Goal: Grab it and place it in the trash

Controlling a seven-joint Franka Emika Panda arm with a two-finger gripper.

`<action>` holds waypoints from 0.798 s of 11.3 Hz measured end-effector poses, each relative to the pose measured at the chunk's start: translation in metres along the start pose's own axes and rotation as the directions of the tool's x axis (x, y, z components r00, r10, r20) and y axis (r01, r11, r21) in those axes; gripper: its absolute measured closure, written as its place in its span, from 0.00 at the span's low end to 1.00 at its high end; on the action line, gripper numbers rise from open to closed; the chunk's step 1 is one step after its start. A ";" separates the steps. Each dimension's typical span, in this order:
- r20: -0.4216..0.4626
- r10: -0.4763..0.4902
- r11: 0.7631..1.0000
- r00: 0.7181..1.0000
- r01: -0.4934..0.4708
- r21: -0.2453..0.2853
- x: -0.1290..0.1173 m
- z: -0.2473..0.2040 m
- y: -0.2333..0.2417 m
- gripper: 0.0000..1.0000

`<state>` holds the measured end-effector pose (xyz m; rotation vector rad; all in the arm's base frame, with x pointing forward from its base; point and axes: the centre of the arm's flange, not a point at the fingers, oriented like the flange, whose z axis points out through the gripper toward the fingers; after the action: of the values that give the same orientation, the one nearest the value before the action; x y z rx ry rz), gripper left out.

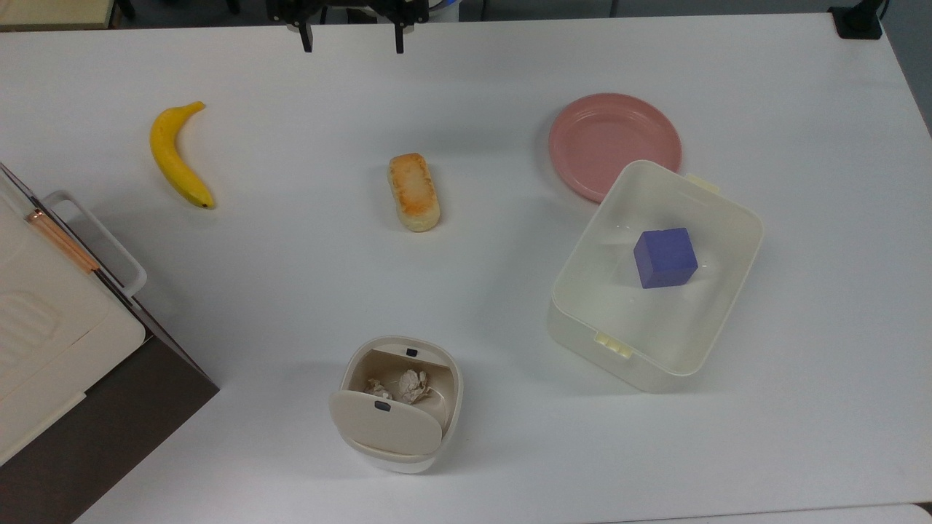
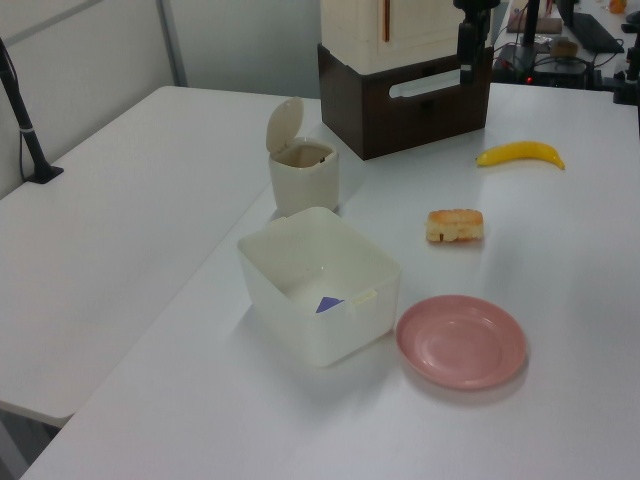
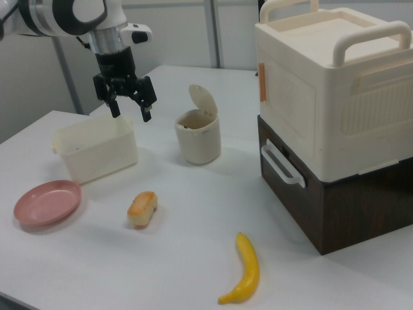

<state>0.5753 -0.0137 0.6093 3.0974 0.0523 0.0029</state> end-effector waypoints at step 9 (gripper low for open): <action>-0.001 0.015 1.000 1.000 -0.015 0.007 -0.003 -0.001 0.007 0.00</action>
<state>0.5727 -0.0210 0.6106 3.1050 0.0298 0.0048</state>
